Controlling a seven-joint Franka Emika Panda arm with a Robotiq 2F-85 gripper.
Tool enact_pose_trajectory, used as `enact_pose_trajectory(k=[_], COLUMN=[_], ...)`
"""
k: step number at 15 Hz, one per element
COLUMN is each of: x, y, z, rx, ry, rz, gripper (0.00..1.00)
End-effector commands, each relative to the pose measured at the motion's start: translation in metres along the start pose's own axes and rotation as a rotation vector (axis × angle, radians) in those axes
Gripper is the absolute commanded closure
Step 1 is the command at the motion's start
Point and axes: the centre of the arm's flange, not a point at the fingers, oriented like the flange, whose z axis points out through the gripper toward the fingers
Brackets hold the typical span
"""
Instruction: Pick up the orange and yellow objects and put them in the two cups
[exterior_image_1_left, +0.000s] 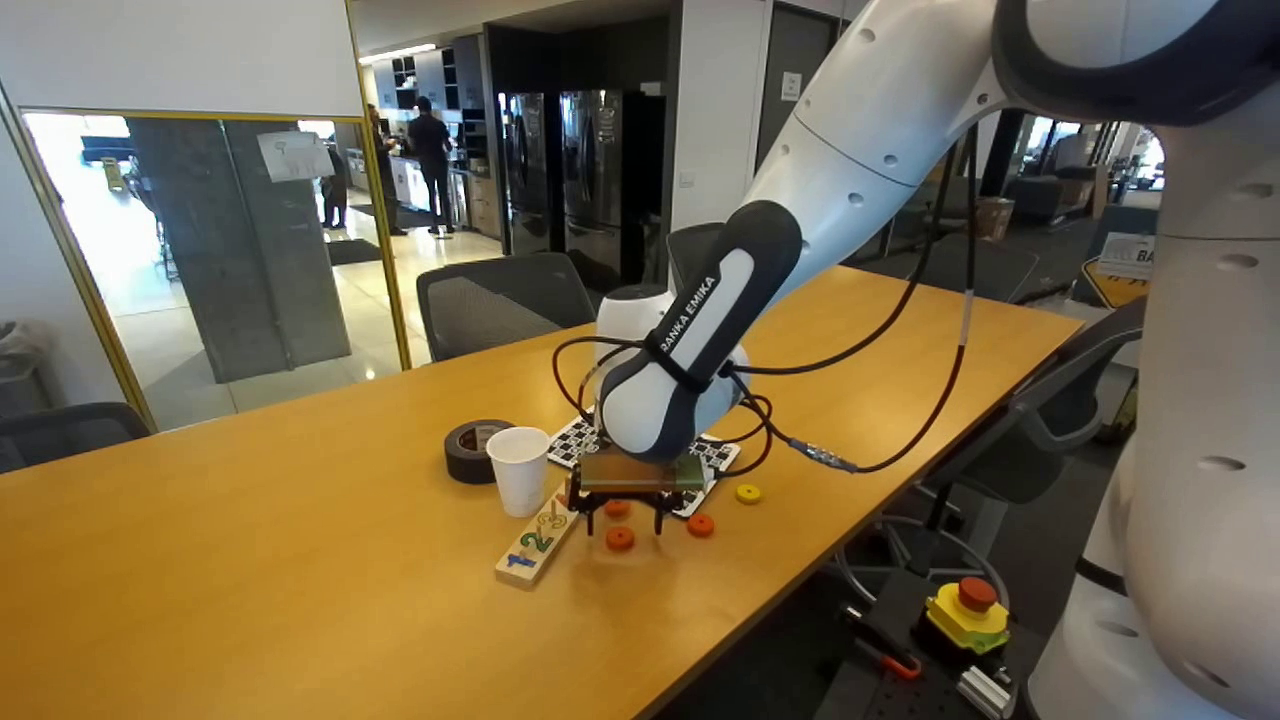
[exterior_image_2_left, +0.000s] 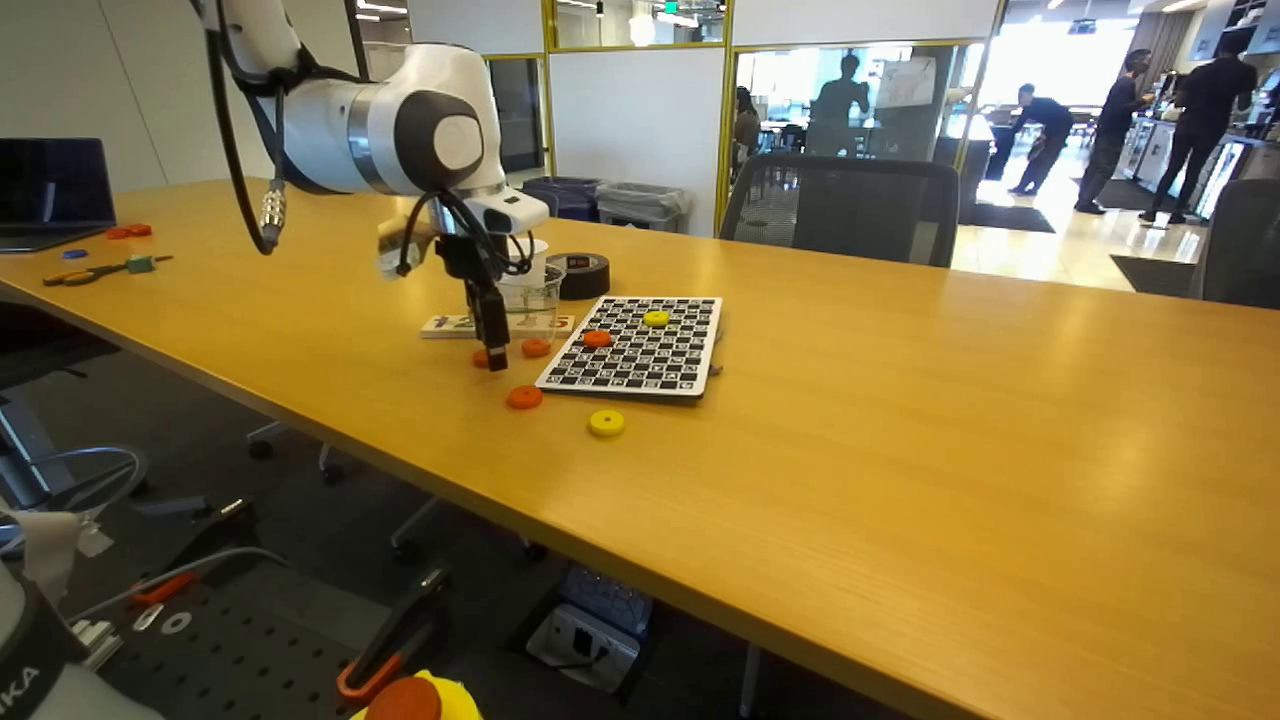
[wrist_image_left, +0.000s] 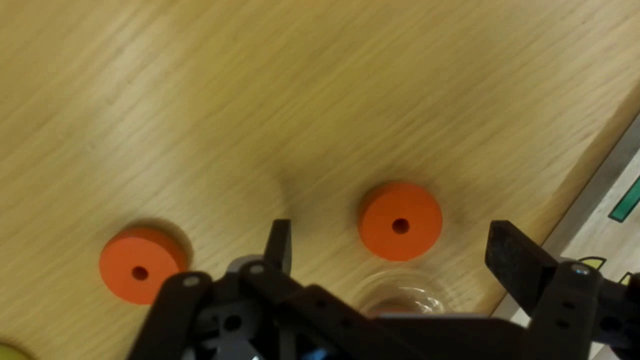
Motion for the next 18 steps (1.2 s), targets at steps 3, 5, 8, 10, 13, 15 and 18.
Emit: enact_pose_trajectory(k=[3,5,8,10,13,15,18], x=[0.0075,0.0064,0.0044,0.0038,0.0037,0.0049,0.0055], y=[-0.0143,-0.0163,-0.0184,-0.0188,-0.0189,-0.0189,-0.0191], z=[0.0024,0.001,0.0004,-0.0004,-0.0012,0.0001,0.0036], rx=[-0.01,-0.021,-0.036,-0.052,-0.065,-0.063,-0.057], ry=[0.019,0.01,-0.014,-0.028,-0.041,-0.047,-0.057], rz=[-0.011,-0.018,-0.022,-0.023,-0.024,-0.025,-0.032], gripper=[0.0,0.0,0.0,0.0,0.0,0.0,0.27])
